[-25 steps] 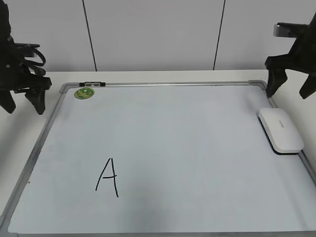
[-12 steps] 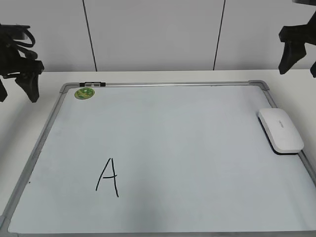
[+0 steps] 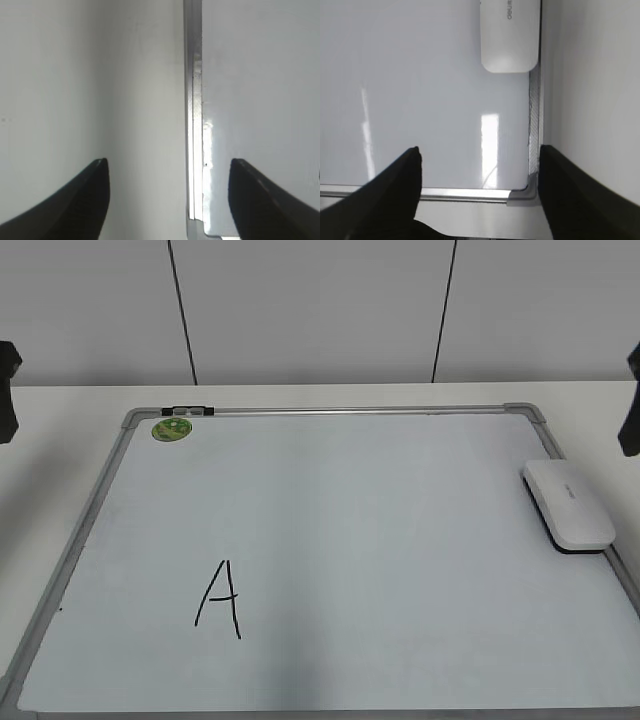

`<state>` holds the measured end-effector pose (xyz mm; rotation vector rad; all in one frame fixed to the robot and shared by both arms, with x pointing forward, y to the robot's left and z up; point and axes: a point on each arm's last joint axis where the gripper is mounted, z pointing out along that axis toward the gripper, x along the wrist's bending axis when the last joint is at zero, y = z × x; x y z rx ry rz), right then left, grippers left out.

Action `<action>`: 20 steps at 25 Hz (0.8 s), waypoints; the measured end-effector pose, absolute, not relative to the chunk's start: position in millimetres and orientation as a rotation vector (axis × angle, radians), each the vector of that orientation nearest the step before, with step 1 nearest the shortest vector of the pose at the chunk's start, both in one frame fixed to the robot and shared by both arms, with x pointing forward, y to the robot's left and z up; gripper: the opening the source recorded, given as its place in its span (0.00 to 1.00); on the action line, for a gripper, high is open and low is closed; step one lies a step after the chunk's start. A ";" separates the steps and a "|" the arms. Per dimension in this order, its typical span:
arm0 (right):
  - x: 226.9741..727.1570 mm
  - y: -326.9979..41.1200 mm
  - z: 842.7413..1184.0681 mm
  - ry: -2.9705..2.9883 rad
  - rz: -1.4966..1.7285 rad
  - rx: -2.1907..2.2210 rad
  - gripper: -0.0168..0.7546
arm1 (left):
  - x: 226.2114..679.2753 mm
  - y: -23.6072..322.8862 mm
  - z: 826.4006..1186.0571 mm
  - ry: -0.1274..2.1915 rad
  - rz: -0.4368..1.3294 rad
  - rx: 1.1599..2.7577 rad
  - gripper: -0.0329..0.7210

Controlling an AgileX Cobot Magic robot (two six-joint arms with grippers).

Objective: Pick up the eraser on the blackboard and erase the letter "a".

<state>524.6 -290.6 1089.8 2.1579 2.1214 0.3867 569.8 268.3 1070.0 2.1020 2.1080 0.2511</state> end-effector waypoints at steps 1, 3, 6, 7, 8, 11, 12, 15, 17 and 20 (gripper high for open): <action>511.4 -290.9 1091.4 2.117 0.391 2.147 0.72 | 564.1 264.6 1073.5 2.089 0.259 2.107 0.76; 493.9 -290.7 1095.6 2.097 0.419 2.121 0.72 | 550.6 255.1 1077.4 2.038 0.283 2.148 0.75; 468.2 -289.9 1096.5 2.067 0.471 2.085 0.72 | 524.9 242.4 1085.0 1.958 0.364 2.196 0.75; 453.6 -289.5 1095.7 2.046 0.507 2.069 0.72 | 515.0 240.5 1087.9 1.934 0.395 2.203 0.74; 438.5 -288.8 1091.7 2.034 0.534 2.065 0.72 | 504.6 237.9 1092.4 1.906 0.418 2.208 0.74; 407.1 -288.0 1086.7 1.998 0.597 2.035 0.72 | 473.0 234.9 1101.8 1.825 0.463 2.213 0.74; 400.3 -288.0 1085.2 1.989 0.609 2.026 0.72 | 462.0 235.0 1105.3 1.794 0.478 2.210 0.74; 372.9 -287.2 1077.0 1.969 0.651 2.007 0.72 | 431.5 238.3 1111.9 1.725 0.501 2.193 0.73; 359.1 -285.9 1067.5 1.969 0.671 2.016 0.72 | 413.0 243.9 1112.4 1.701 0.514 2.178 0.73; 343.0 -285.0 1055.1 1.977 0.674 2.026 0.72 | 385.4 255.2 1109.4 1.684 0.533 2.148 0.73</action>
